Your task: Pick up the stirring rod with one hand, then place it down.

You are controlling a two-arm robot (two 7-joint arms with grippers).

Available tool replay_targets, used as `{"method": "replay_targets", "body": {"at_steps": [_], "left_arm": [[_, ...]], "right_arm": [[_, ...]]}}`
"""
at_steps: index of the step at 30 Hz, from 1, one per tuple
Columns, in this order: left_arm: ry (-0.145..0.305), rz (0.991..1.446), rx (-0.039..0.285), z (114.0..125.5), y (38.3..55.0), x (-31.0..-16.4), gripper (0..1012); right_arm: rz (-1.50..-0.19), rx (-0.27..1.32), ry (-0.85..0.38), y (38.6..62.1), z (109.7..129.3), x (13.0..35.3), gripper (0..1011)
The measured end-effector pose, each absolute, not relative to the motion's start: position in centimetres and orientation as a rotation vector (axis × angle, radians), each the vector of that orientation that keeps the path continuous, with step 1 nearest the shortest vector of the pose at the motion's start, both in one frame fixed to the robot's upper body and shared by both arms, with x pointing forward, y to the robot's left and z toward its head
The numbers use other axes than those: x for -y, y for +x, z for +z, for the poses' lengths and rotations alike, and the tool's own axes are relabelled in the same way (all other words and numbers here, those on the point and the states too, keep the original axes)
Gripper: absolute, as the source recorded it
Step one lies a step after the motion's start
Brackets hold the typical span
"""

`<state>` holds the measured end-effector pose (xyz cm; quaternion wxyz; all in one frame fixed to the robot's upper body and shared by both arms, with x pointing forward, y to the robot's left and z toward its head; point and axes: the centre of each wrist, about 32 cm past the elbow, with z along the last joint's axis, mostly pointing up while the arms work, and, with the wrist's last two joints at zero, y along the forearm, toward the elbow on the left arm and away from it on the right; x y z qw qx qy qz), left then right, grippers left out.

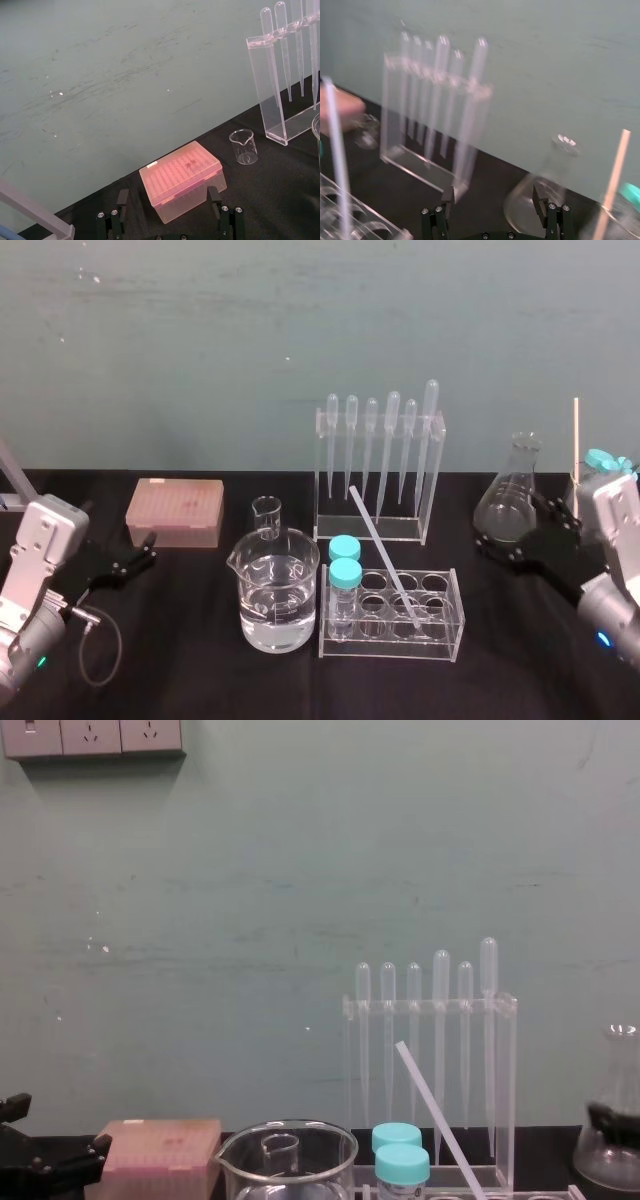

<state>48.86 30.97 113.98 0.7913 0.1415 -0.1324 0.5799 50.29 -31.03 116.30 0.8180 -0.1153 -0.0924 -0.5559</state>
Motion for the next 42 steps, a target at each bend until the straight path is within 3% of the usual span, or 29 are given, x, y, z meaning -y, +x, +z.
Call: {"method": "replay_targets", "body": {"at_steps": [10, 11, 19, 31, 42], "left_arm": [[0.305, 1.248, 0.285, 114.0, 48.9, -31.0, 1000], [0.304, 1.248, 0.285, 114.0, 48.9, -31.0, 1000], [0.304, 1.248, 0.285, 114.0, 48.9, -31.0, 1000], [0.304, 1.248, 0.285, 114.0, 48.9, -31.0, 1000], [0.304, 1.248, 0.285, 114.0, 48.9, -31.0, 1000]], "right_arm": [[-0.945, -0.01, -0.088, 52.1, 120.2, 29.2, 1003], [-0.876, -0.034, -0.069, 52.4, 120.9, 28.5, 1003], [-0.716, -0.031, -0.082, 53.4, 121.9, 26.3, 1003], [-0.721, -0.029, -0.186, 55.7, 121.4, 23.9, 1003], [-0.724, -0.052, -0.216, 56.6, 120.5, 23.0, 1003]]}}
